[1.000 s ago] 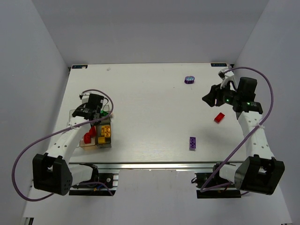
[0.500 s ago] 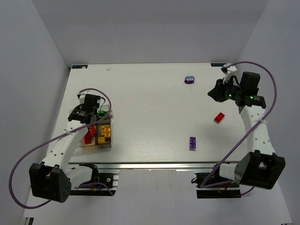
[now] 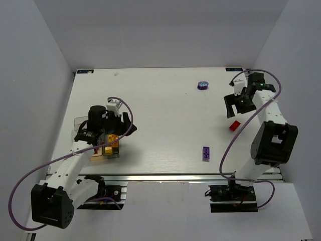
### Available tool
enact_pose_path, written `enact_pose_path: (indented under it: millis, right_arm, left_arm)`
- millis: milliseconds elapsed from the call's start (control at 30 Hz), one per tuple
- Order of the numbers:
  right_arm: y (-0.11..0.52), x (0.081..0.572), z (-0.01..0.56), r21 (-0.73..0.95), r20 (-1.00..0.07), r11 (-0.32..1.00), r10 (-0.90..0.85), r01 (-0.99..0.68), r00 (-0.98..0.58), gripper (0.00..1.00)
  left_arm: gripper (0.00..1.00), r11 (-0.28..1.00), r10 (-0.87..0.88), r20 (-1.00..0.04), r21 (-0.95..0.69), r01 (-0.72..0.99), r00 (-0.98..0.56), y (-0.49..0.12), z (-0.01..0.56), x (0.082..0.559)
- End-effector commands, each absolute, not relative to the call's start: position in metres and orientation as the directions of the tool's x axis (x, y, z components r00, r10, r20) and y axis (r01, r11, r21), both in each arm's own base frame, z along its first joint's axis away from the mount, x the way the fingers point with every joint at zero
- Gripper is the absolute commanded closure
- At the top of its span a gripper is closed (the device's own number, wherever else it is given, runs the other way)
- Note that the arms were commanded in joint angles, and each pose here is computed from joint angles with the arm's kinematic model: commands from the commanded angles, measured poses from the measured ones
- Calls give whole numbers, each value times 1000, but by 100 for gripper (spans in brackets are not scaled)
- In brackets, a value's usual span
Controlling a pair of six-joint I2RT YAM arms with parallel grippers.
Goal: Sort the legos into containers by color
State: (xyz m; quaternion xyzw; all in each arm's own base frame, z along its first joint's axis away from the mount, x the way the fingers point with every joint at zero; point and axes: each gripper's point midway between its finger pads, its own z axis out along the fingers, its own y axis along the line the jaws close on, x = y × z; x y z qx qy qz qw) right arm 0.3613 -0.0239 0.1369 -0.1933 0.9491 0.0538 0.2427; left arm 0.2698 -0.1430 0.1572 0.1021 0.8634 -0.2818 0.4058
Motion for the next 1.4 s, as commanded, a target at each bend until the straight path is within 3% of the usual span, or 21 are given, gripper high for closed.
enact_pose_path:
  millis: [0, 167, 367, 567, 1000, 1033, 1133, 1167, 1233, 1267, 1333, 1367]
  right_arm:
    - [-55, 352, 125, -68, -325, 946, -321, -317, -889, 11]
    - [-37, 348, 112, 87, -280, 996, -5, -31, -960, 11]
    - [-40, 332, 85, 63, -232, 953, 303, 297, -924, 16]
    - [-50, 315, 50, -12, -200, 911, 403, 413, -893, 15]
    - [-61, 355, 24, 16, -195, 873, 481, 487, -855, 23]
    - [-60, 357, 23, 19, -194, 876, 476, 482, -858, 26]
    - [-62, 358, 25, 29, -214, 873, 481, 487, -850, 47]
    - [-64, 361, 26, 34, -231, 872, 482, 488, -845, 60]
    - [-63, 361, 25, 45, -236, 877, 475, 479, -848, 76]
    - [-63, 362, 26, 47, -238, 880, 470, 473, -850, 90]
    - [-56, 364, 31, 85, -243, 898, 440, 433, -865, 100]
    - [-52, 365, 34, 95, -250, 917, 400, 388, -882, 100]
  left_arm:
    - [28, 738, -3, -839, -369, 565, -544, -159, 190, 271]
    - [27, 776, -23, -864, -332, 536, -502, -150, 198, 270]
    - [27, 778, -39, -884, -319, 541, -466, -148, 208, 267]
    - [27, 776, -39, -887, -318, 545, -461, -148, 210, 266]
    - [27, 792, -42, -885, -312, 524, -463, -145, 207, 269]
    - [27, 793, -43, -884, -314, 522, -466, -145, 206, 269]
    - [27, 798, -48, -881, -318, 513, -471, -144, 205, 270]
    - [27, 799, -50, -880, -318, 510, -471, -143, 205, 270]
    - [27, 800, -50, -882, -316, 509, -469, -143, 205, 271]
    - [27, 800, -49, -880, -318, 508, -473, -143, 204, 270]
    - [27, 801, -51, -883, -315, 509, -466, -143, 206, 270]
    - [27, 801, -52, -885, -314, 510, -463, -143, 207, 270]
